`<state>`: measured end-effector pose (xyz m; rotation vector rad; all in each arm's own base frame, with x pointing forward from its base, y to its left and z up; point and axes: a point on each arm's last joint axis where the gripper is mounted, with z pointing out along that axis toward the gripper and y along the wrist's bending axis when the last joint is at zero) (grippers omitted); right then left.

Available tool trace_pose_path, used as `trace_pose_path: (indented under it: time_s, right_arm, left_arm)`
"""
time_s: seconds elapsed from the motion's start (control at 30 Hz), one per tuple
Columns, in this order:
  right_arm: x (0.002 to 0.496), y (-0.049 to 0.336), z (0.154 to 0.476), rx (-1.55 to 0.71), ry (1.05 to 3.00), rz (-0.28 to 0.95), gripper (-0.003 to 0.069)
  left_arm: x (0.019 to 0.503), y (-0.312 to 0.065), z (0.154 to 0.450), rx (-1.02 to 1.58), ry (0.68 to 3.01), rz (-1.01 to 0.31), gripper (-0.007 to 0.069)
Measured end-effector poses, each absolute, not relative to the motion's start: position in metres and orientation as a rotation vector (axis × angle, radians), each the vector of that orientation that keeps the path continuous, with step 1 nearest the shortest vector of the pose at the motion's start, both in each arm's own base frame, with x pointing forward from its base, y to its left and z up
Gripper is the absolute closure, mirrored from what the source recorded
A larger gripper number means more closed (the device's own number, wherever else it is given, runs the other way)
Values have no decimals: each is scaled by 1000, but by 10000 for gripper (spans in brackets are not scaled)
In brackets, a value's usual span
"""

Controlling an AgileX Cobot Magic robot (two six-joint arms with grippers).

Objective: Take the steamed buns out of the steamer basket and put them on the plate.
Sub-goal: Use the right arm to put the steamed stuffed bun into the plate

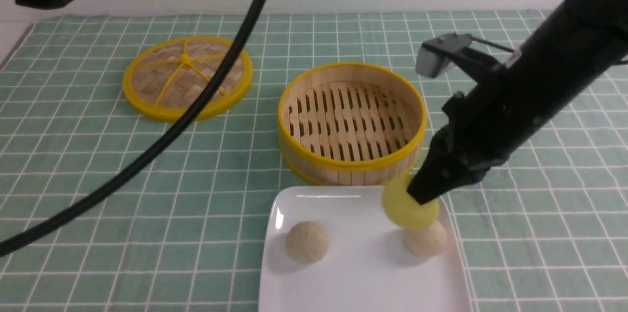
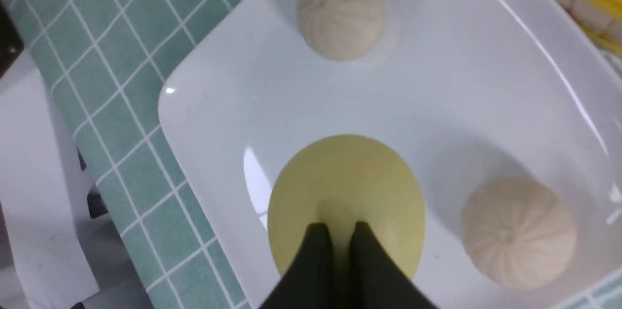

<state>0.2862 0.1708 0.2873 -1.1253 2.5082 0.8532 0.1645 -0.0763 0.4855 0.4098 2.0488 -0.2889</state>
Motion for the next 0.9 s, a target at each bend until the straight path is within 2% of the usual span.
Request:
trace_pose_path:
  time_s: [0.17,0.6,0.87,0.9]
  right_arm:
    - [295,174,268,-1122,2414,821,639]
    - [325,186,190,-1135,2506,847,639]
    - [326,188,180,-1130,2528,884,633]
    - [325,189,181,-1135,2532,906,612]
  left_arm:
    - [168,-78,483,411,2059,-287,93]
    - [179,-84,477,417,2091,-288,99]
    - [179,-84,477,417,2092,-289,99]
    - [179,-84,477,417,2091,-289,99]
